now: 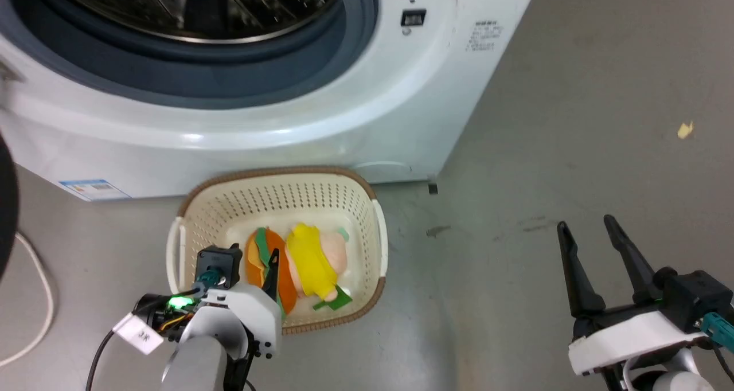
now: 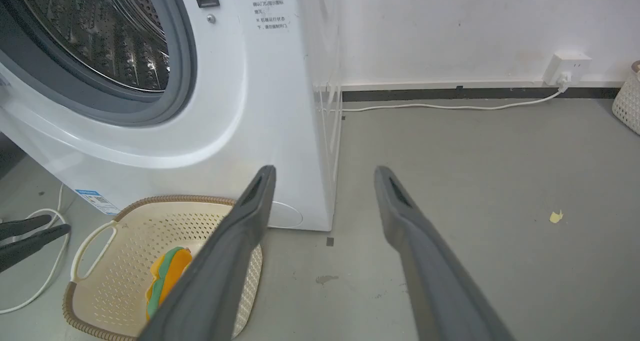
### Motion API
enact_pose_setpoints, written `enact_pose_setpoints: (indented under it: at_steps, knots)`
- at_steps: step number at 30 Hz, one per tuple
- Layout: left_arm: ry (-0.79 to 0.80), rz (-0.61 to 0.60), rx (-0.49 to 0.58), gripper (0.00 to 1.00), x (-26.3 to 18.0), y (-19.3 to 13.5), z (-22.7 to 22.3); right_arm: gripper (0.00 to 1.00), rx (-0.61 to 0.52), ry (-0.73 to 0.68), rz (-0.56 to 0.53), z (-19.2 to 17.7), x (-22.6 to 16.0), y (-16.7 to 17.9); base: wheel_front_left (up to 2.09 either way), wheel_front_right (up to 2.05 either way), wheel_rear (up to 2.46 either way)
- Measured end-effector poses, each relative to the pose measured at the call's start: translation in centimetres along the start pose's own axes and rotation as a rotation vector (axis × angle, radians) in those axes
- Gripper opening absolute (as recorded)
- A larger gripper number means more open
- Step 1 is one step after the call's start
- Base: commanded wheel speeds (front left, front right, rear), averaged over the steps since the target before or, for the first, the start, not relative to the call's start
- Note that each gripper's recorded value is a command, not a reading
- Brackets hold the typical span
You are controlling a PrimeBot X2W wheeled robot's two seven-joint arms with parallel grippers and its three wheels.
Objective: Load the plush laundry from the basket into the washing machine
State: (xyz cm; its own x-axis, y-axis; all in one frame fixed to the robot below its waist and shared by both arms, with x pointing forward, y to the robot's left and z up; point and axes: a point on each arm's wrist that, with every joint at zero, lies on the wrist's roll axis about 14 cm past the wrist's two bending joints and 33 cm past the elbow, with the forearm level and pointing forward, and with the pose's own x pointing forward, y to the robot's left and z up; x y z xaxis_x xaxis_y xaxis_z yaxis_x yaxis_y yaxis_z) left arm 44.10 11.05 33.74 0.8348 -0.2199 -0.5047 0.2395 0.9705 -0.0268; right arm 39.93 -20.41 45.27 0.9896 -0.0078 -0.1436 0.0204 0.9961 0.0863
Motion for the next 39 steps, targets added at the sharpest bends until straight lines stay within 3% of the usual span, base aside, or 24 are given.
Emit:
enact_pose_setpoints:
  at_steps: [15, 28, 39]
  knots:
    - [0.267, -0.037, 0.016, 1.0, 3.8, 0.2, -7.5, 1.0, 0.04, 0.071, -0.041, -3.3, 1.1, -1.2, 0.0, 0.0, 0.0]
    - [0.461, -0.061, 0.019, 1.0, 8.1, 0.6, -11.4, 1.0, 0.066, 0.124, -0.089, -6.0, 1.8, -2.6, 0.0, 0.0, 0.0]
    - [0.648, -0.077, 0.098, 1.0, 11.4, 1.2, -15.2, 1.0, 0.091, 0.167, -0.141, -8.5, 2.3, -4.2, 0.0, 0.0, 0.0]
